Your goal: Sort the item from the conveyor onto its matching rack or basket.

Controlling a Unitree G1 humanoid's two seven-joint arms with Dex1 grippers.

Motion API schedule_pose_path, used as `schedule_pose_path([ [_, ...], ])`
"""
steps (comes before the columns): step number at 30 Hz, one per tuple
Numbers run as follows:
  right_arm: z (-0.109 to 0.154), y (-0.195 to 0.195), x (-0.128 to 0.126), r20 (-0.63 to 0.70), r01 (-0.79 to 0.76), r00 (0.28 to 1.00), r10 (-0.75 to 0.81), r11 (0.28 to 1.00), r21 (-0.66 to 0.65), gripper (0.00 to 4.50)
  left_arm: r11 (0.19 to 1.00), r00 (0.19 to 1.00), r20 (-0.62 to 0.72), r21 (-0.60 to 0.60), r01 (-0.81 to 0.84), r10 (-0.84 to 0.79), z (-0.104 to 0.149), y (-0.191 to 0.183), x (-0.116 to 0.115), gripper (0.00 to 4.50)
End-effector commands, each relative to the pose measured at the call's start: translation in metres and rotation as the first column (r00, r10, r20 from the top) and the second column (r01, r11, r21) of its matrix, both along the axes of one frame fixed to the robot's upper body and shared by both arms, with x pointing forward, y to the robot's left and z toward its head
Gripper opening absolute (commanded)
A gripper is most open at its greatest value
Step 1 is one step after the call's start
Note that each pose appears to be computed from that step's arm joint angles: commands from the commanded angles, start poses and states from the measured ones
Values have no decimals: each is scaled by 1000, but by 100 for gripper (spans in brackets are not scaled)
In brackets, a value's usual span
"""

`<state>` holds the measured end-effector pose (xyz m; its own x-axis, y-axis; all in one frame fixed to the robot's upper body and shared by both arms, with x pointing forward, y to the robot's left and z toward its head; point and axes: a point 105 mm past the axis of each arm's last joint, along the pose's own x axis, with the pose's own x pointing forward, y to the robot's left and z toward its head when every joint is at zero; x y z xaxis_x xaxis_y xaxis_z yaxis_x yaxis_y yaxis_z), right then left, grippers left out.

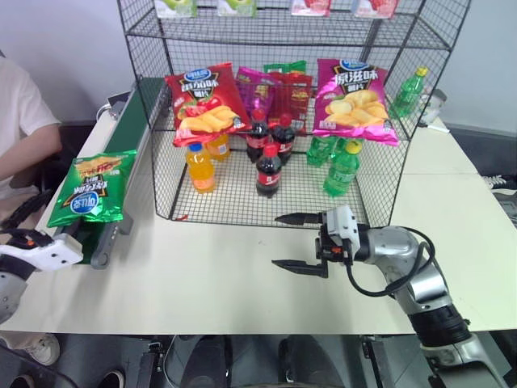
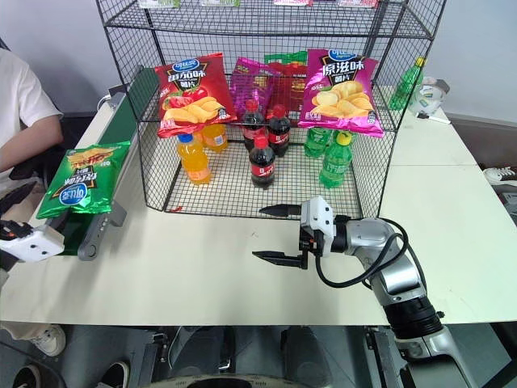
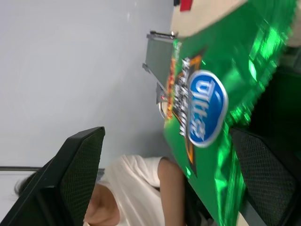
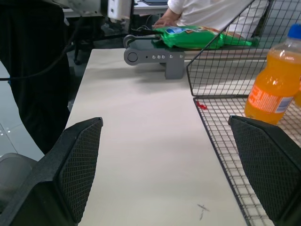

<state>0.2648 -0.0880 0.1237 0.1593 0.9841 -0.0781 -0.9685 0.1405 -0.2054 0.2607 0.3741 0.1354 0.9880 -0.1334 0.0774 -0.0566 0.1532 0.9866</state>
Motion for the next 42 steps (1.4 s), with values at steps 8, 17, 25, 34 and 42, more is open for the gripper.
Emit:
schedule_pose_path([
  [8,11,2,0,47,-22,999,21,1000,10,447,1000,1000,20,-18,10,-10,9,-12,-33,450],
  [17,11,3,0,49,-29,998,28,1000,7,447,998,998,-29,-30,-51,50,-6,-2,-41,450],
  [25,12,1,2,51,-18,999,18,1000,8,447,993,991,-80,-38,-112,109,-27,10,-22,450],
  [34,16,-4,6,67,10,998,-11,1000,4,447,995,996,25,-48,-83,84,-1,7,5,450],
  [42,16,-4,6,63,26,998,-26,1000,14,447,998,995,90,-35,-45,48,22,-2,-4,450],
])
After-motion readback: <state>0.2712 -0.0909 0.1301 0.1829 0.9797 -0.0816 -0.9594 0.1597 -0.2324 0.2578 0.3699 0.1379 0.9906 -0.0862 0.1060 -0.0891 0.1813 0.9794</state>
